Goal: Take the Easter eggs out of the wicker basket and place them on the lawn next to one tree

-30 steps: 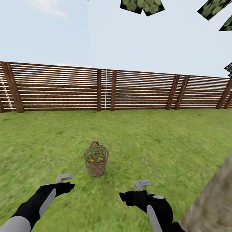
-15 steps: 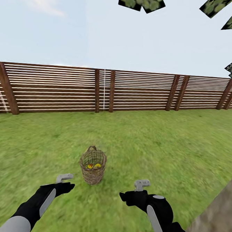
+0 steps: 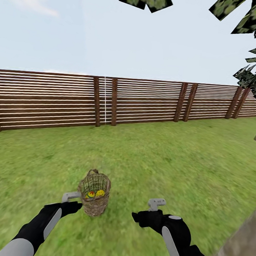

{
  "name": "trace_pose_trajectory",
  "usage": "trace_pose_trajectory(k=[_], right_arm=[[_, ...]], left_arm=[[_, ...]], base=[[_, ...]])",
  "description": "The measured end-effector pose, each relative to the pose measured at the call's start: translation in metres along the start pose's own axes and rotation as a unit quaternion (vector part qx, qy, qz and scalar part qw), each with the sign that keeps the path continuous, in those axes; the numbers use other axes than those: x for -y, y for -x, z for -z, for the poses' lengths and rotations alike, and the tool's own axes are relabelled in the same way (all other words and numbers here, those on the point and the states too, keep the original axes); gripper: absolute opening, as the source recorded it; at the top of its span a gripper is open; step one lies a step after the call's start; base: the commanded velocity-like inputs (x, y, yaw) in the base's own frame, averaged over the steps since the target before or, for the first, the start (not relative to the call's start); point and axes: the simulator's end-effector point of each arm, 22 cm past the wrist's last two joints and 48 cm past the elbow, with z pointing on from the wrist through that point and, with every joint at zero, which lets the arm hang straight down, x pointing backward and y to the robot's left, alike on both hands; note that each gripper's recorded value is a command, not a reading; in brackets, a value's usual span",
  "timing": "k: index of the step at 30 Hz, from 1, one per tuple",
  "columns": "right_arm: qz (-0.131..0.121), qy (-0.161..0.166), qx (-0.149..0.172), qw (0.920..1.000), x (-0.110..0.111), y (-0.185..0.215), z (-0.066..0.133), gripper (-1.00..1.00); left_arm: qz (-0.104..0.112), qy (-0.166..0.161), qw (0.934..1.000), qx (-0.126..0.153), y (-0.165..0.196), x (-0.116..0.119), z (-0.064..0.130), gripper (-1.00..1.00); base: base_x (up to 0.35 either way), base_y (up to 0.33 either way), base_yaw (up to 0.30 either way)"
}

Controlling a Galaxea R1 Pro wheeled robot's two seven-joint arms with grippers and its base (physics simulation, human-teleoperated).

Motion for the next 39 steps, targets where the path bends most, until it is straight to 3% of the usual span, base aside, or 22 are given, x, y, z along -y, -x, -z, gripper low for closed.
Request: trace_pose_trajectory(k=[21, 39], right_arm=[[0.000, 0.000, 0.001, 1.0000, 0.0007, 0.0004, 0.0001, 1.00], [0.000, -0.001, 0.008, 1.0000, 0.0004, 0.0054, 0.0043, 1.00]], left_arm=[[0.000, 0.000, 1.0000, 0.001, 0.0009, 0.0003, 0.0002, 1.00], [0.000, -0.002, 1.0000, 0.008, 0.0081, 0.0020, 0.0046, 1.00]], base=[[0.297, 0.190, -0.011], [0.036, 0.313, -0.213]])
